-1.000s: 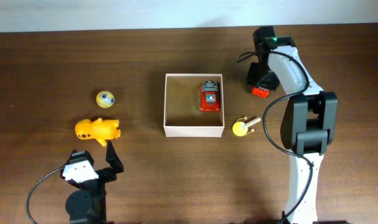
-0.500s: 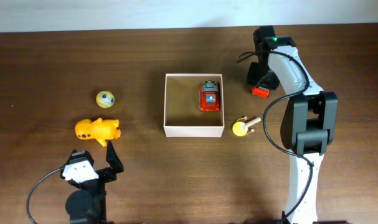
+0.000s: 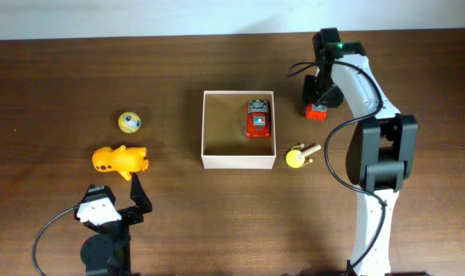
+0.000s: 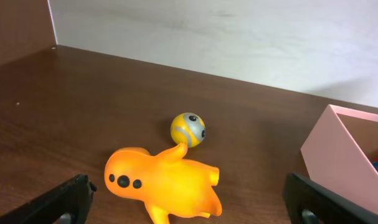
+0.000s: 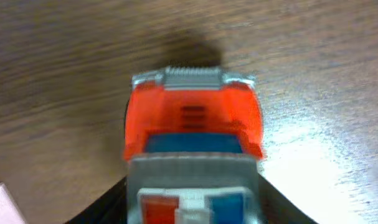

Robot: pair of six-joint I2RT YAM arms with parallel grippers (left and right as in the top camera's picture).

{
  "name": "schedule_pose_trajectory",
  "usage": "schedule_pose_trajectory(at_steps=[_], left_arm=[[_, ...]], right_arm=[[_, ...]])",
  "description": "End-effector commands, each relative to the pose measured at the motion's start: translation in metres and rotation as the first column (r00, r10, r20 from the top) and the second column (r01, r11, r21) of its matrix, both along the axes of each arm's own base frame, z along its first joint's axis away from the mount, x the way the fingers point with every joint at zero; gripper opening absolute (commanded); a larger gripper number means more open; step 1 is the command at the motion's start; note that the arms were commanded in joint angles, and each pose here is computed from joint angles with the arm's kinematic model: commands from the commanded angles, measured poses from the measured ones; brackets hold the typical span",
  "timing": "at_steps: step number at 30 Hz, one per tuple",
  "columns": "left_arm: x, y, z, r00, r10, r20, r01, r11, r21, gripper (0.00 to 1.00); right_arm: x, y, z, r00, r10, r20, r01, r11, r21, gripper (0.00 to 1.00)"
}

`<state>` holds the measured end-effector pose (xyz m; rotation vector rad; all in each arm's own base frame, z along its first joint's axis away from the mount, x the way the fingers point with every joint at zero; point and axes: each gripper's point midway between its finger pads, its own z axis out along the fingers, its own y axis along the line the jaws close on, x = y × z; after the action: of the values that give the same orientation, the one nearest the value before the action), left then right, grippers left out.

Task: Pack container
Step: 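Lower and close the right gripper on the second fire truck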

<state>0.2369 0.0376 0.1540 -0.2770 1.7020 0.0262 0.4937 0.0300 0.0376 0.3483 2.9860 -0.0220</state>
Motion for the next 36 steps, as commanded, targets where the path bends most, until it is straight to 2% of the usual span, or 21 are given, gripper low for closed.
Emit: schedule_pose_trajectory(at_steps=[1, 10, 17, 29, 30, 36], left_arm=[[0.001, -0.002, -0.002, 1.000, -0.014, 0.003, 0.014, 1.000, -0.003, 0.99], [0.001, -0.002, -0.002, 1.000, -0.014, 0.003, 0.014, 1.000, -0.003, 0.99], [0.001, -0.002, -0.002, 1.000, -0.014, 0.003, 0.014, 1.000, -0.003, 0.99], [0.001, -0.002, -0.002, 1.000, -0.014, 0.003, 0.014, 1.000, -0.003, 0.99], [0.001, -0.002, -0.002, 1.000, -0.014, 0.003, 0.014, 1.000, -0.003, 0.99], [0.001, -0.002, -0.002, 1.000, -0.014, 0.003, 0.014, 1.000, -0.003, 0.99]], right_arm=[[0.017, 0.007, 0.057, 0.990, 0.050, 0.128, -0.055, 0.998, 0.040, 0.51], [0.028, 0.010, 0.088, 0.977, 0.094, 0.192, -0.103, 0.994, 0.038, 0.52], [0.022, 0.009, 0.084, 0.968, 0.191, 0.163, -0.195, 0.981, 0.009, 0.52], [0.010, -0.006, 0.062, 0.980, 0.173, 0.096, -0.175, 0.984, 0.012, 0.53], [0.009, -0.006, 0.059, 0.981, 0.173, 0.090, -0.175, 0.984, 0.013, 0.58], [0.003, -0.005, 0.043, 0.983, 0.175, 0.061, -0.177, 0.984, 0.022, 0.62]])
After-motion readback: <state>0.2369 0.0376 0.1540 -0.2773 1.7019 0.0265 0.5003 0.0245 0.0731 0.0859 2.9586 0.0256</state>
